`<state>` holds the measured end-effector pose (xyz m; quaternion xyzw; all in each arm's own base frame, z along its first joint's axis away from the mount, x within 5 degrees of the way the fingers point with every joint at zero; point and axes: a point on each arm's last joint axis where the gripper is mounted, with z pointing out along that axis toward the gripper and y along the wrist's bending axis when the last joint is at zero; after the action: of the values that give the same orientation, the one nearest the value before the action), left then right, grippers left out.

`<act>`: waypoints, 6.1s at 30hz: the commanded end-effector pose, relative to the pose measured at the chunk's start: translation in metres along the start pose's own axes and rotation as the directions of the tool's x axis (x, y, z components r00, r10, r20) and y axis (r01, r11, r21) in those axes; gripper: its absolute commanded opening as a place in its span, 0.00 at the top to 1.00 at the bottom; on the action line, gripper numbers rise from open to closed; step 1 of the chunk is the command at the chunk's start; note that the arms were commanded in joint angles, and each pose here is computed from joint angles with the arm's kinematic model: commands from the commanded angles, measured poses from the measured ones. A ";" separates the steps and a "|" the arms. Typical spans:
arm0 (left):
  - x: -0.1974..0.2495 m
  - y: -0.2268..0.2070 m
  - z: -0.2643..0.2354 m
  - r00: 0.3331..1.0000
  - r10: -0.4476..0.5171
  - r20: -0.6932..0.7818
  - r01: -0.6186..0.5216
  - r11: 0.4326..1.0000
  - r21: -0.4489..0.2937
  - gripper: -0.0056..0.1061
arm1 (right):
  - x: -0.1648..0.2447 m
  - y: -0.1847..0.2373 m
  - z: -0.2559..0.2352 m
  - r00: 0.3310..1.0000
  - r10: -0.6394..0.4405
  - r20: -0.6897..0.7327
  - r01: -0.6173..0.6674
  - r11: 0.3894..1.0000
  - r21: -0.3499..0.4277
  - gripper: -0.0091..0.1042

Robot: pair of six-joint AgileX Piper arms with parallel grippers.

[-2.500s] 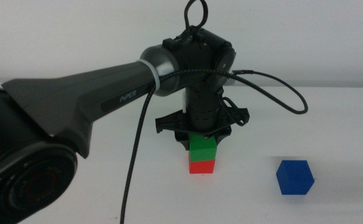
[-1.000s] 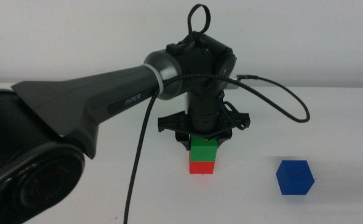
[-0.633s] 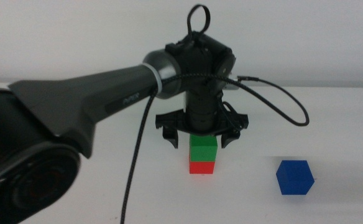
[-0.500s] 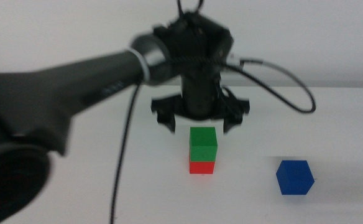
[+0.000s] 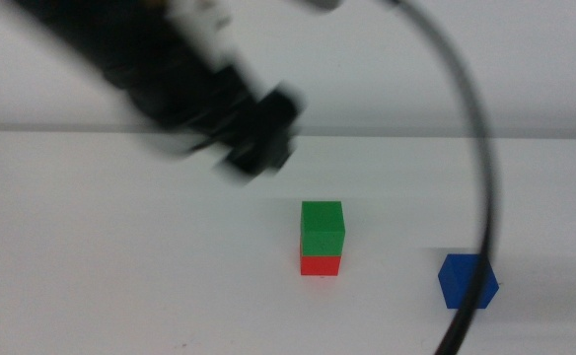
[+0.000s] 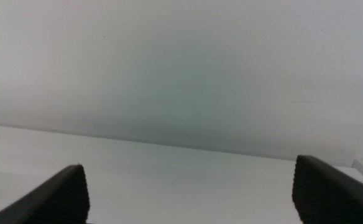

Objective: Stack red cubes first, then green, then blue cubes in a specific spot.

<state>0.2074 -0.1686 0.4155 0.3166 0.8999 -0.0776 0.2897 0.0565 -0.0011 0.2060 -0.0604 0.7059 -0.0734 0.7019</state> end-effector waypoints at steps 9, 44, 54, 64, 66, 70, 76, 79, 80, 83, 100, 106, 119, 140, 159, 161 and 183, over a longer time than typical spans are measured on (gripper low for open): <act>0.110 0.003 -0.072 0.920 -0.065 0.386 0.019 0.992 0.122 0.11 | 0.012 0.002 -0.001 1.000 -0.011 -0.003 0.011 1.000 0.006 0.15; 0.125 0.002 -0.089 0.875 -0.093 0.476 0.038 0.992 0.125 0.11 | -0.053 -0.004 0.006 0.939 0.244 -0.241 -0.262 0.964 -0.042 0.15; 0.125 0.002 -0.089 0.875 -0.093 0.476 0.038 0.992 0.125 0.11 | -0.106 0.000 0.069 0.534 0.180 -0.826 -0.405 0.912 -0.063 0.15; 0.125 0.002 -0.089 0.875 -0.093 0.476 0.038 0.992 0.125 0.11 | -0.084 0.007 0.128 0.378 0.209 -0.902 -0.454 0.891 0.017 0.15; 0.125 0.002 -0.089 0.875 -0.093 0.476 0.038 0.992 0.125 0.11 | -0.082 0.011 0.142 0.327 0.186 -0.927 -0.425 0.905 0.031 0.15; 0.125 0.002 -0.089 0.875 -0.093 0.476 0.038 0.992 0.125 0.11 | -0.076 0.029 0.168 0.260 0.136 -0.956 -0.313 0.949 0.050 0.15; 0.125 0.002 -0.089 0.875 -0.093 0.476 0.038 0.992 0.125 0.11 | -0.063 0.067 0.194 0.180 0.143 -0.973 -0.291 0.953 0.086 0.17; 0.125 0.002 -0.089 0.875 -0.093 0.476 0.038 0.992 0.125 0.11 | -0.049 0.077 0.200 0.131 0.135 -0.982 -0.254 0.962 0.099 0.18; 0.125 0.002 -0.089 0.875 -0.093 0.476 0.038 0.992 0.125 0.11 | -0.046 0.077 0.201 0.122 0.135 -0.983 -0.245 0.964 0.102 0.19; 0.125 0.002 -0.089 0.875 -0.093 0.476 0.038 0.992 0.125 0.11 | -0.039 0.078 0.205 0.107 0.128 -0.986 -0.219 0.970 0.102 0.20; 0.125 0.002 -0.089 0.875 -0.093 0.476 0.038 0.992 0.125 0.11 | -0.004 0.086 0.229 0.131 0.109 -0.985 -0.182 0.980 0.084 0.21; 0.125 0.002 -0.089 0.875 -0.093 0.476 0.038 0.992 0.125 0.11 | 0.010 0.091 0.236 0.136 0.090 -0.987 -0.183 0.981 0.064 0.24; 0.125 0.002 -0.089 0.875 -0.093 0.476 0.038 0.992 0.125 0.11 | 0.033 0.099 0.247 0.141 0.070 -0.988 -0.175 0.984 0.045 0.35; 0.125 0.002 -0.089 0.875 -0.091 0.476 0.037 0.992 0.122 0.11 | -0.129 0.171 0.254 0.316 0.096 -0.944 -0.171 0.984 0.043 0.85; 0.125 0.001 -0.089 0.874 -0.093 0.477 0.038 0.991 0.125 0.11 | -0.113 0.254 0.262 0.247 0.087 -0.965 -0.140 0.989 0.054 0.85; 0.125 0.001 -0.089 0.874 -0.093 0.477 0.038 0.991 0.125 0.11 | -0.110 0.257 0.262 0.242 0.076 -0.967 -0.132 0.990 0.044 0.85; 0.125 0.001 -0.089 0.874 -0.093 0.477 0.038 0.991 0.125 0.11 | -0.092 0.266 0.265 0.216 -0.010 -0.976 -0.097 0.995 -0.031 0.85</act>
<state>0.0869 -0.0731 0.4176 0.2758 0.8062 -0.2124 0.4783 0.3318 0.2784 0.2471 -0.0113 0.9907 -0.0080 0.1352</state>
